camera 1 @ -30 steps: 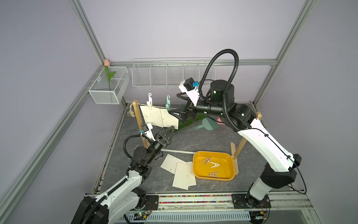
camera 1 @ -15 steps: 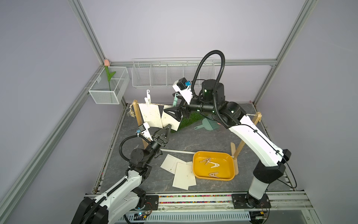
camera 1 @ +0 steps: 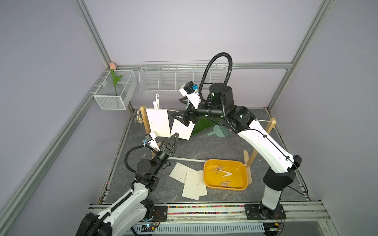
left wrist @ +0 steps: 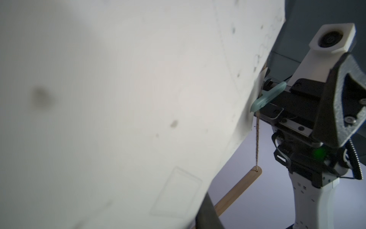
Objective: Remove the postcards from the strings
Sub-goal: Pinch the postcard on the clothesline.
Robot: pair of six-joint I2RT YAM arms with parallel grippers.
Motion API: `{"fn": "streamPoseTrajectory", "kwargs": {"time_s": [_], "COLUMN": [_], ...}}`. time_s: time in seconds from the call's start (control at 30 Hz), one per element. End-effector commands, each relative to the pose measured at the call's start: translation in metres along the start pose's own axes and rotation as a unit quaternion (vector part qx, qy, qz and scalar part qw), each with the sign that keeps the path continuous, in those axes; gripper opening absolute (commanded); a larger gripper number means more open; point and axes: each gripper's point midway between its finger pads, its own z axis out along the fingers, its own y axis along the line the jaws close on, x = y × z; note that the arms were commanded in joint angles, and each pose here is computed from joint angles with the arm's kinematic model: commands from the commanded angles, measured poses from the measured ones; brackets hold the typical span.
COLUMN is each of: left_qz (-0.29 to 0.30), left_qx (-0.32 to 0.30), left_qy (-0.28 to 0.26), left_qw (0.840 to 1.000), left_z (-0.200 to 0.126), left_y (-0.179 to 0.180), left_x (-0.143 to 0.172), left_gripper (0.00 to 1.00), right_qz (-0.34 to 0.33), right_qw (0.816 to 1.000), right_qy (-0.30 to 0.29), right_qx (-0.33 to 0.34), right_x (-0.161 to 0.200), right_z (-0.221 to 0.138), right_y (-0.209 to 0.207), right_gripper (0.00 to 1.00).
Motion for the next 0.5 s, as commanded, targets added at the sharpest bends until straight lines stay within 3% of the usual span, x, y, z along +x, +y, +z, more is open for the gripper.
{"fn": "streamPoseTrajectory", "kwargs": {"time_s": [0.0, 0.27, 0.47], "left_qz": [-0.002, -0.004, -0.005], "left_qx": [0.002, 0.004, 0.003], "left_qy": [-0.009, -0.007, -0.005], "left_qw": [1.0, 1.0, 1.0], "left_z": [-0.002, 0.0, 0.0], "left_y": [-0.001, -0.001, -0.001], "left_x": [-0.003, -0.003, -0.002], "left_gripper": [0.11, 0.0, 0.0], "right_qz": [0.006, 0.015, 0.018], "right_qw": [1.0, 1.0, 1.0], "right_qy": [-0.009, -0.006, -0.008], "right_qx": [-0.013, -0.012, -0.007], "right_x": [-0.007, -0.002, -0.001], "right_z": [-0.004, -0.012, -0.019], "right_y": [0.001, -0.004, -0.007], "right_gripper": [0.88, 0.82, 0.78]}}
